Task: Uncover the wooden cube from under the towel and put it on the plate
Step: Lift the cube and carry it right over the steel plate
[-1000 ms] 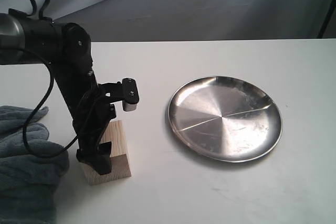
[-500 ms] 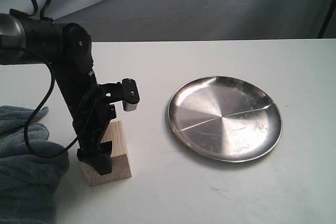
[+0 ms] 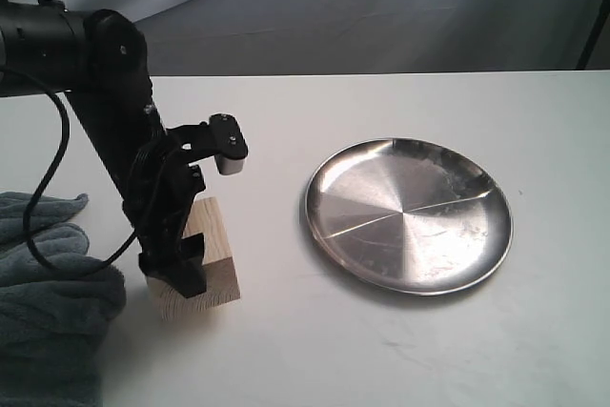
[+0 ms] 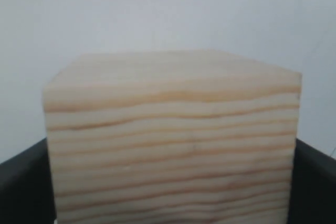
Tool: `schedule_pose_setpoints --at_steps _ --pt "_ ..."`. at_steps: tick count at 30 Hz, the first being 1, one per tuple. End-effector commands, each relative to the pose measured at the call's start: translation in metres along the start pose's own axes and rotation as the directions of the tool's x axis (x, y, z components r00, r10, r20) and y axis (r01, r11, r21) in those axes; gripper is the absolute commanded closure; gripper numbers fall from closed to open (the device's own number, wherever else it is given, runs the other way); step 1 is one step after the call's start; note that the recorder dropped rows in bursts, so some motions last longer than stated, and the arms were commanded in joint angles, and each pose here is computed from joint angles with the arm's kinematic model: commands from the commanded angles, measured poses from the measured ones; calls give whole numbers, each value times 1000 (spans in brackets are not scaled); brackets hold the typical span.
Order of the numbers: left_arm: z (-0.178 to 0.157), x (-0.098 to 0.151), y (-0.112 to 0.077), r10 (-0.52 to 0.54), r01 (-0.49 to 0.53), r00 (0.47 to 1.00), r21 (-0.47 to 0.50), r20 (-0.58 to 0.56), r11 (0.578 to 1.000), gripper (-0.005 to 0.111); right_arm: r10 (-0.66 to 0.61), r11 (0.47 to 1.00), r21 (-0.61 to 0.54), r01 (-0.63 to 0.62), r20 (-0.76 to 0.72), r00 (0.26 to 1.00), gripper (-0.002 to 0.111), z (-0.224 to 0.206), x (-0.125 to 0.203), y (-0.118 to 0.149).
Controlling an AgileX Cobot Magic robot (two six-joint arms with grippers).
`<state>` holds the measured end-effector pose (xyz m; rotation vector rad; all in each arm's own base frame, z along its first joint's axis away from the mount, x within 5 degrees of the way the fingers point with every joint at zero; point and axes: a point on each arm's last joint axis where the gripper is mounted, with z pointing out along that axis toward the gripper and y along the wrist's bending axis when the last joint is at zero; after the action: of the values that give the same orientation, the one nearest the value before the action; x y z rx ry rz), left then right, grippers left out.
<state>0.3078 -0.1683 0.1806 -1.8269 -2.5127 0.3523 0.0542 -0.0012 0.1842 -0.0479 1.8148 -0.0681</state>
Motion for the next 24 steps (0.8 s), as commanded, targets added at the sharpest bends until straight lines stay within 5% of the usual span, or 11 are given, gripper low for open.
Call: schedule_pose_setpoints --at_steps 1,14,24 --pt "-23 -13 2 -106 110 990 -41 91 993 89 2 1000 -3 -2 4 1000 108 0 1 0" --pt "-61 -58 -8 -58 83 986 -156 153 984 89 2 1000 -3 -2 4 1000 108 0 1 0" --pt "-57 -101 -8 -174 195 973 -135 155 971 89 2 1000 -3 -2 4 1000 108 0 1 0"
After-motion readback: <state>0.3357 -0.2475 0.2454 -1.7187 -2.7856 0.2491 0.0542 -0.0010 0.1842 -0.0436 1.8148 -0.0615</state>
